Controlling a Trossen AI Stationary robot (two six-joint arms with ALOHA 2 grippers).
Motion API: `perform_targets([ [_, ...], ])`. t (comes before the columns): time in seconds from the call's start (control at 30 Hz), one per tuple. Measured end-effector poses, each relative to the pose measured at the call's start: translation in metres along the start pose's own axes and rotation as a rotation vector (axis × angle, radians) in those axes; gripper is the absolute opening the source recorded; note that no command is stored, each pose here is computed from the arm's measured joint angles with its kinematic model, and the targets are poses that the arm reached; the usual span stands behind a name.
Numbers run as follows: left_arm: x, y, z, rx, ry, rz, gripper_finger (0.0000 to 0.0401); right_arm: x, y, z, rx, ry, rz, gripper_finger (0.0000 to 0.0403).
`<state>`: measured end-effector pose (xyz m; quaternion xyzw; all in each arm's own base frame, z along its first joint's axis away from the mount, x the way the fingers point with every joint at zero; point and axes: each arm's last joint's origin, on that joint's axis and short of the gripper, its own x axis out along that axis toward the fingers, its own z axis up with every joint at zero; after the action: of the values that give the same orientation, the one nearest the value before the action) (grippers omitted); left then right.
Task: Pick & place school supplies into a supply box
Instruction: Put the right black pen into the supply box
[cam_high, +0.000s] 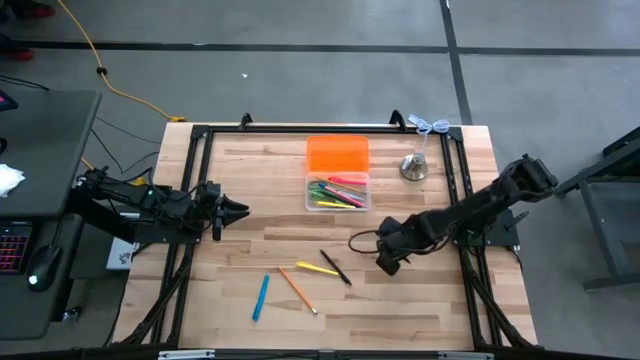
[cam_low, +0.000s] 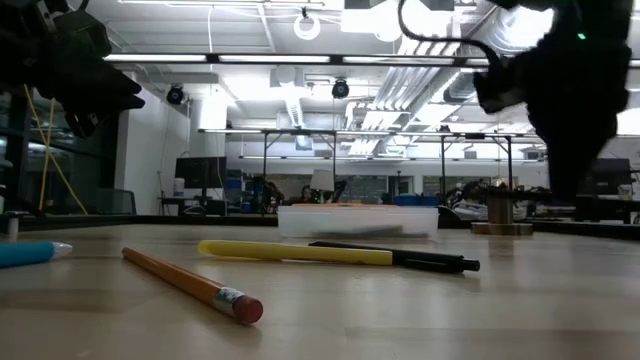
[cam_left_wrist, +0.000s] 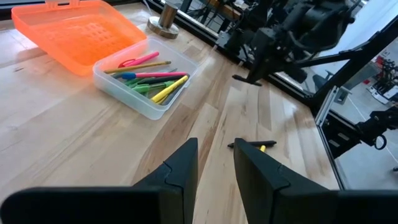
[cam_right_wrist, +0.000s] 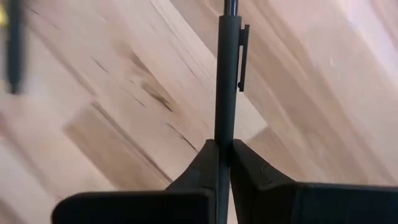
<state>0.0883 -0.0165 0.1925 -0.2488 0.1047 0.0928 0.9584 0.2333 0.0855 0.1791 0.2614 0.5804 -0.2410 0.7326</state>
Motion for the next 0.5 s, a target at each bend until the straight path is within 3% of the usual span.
perform_targets([
  [0.5, 0.0, -0.002, 0.003, -0.018, -0.029, -0.018, 0.0134, -0.069, 0.02, 0.066, -0.131, -0.282, 0.048, 0.0003],
])
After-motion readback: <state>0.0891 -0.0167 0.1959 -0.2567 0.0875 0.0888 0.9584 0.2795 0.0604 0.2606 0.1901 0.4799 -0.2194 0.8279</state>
